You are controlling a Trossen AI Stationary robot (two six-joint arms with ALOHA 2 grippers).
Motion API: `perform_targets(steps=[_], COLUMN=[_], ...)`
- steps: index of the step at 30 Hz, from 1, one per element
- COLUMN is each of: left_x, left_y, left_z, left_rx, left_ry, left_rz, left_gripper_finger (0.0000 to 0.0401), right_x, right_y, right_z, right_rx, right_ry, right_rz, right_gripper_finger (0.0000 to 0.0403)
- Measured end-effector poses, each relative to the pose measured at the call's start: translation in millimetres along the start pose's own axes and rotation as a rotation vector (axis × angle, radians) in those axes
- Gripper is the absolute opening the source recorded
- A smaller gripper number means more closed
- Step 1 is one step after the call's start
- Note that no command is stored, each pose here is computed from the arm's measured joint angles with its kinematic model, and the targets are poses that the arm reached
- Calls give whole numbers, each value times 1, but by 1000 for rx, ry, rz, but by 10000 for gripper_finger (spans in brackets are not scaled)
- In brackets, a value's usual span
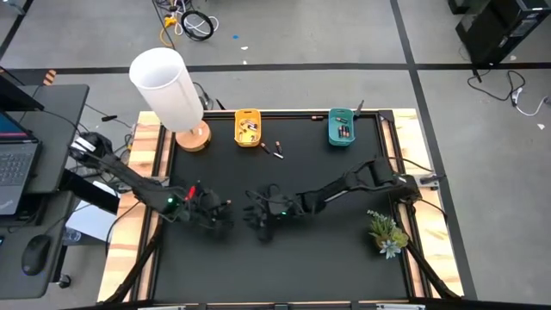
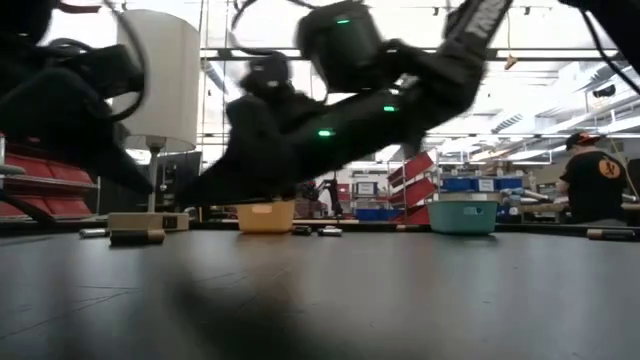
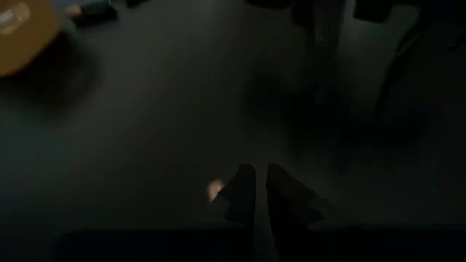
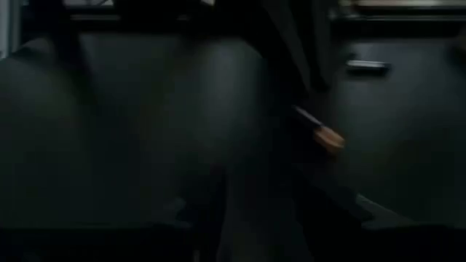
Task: Sort batteries
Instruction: Put the black battery into the blue bin
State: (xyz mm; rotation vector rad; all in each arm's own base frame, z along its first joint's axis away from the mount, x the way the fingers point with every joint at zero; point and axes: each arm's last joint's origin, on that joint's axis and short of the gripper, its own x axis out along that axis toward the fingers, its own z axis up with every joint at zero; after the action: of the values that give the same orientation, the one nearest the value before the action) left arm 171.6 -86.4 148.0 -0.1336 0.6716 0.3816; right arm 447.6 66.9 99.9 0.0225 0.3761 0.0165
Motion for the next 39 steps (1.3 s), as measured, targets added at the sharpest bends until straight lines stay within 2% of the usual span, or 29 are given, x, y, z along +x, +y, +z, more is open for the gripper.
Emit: perform_targets(steps=[3,10,16,20,29,34,39], left_x=[-9,-26,-36,-39,-43,-37,-30], left_y=[3,8,4,4,16,19,18], left_z=[-8,-22,-25,-27,-33,-30,-26], left_rx=[0,-30,-60,-77,-157,-206,-191], left_ry=[22,5,-44,-70,-58,-52,-13], left_rz=[34,90,59,61,143,180,173], left_gripper_finger=[42,42,42,42,42,42,62], right_x=[19,51,52,56,56,55,55], right_y=[-9,-29,-47,-62,-88,-90,-88], right_z=[11,27,38,36,43,42,37], right_rx=[-7,-56,-82,-84,-79,-92,-83], right_ry=[27,65,31,17,-54,-52,1], right_rz=[50,63,61,65,74,80,89], right_gripper_finger=[167,167,166,165,163,161,160])
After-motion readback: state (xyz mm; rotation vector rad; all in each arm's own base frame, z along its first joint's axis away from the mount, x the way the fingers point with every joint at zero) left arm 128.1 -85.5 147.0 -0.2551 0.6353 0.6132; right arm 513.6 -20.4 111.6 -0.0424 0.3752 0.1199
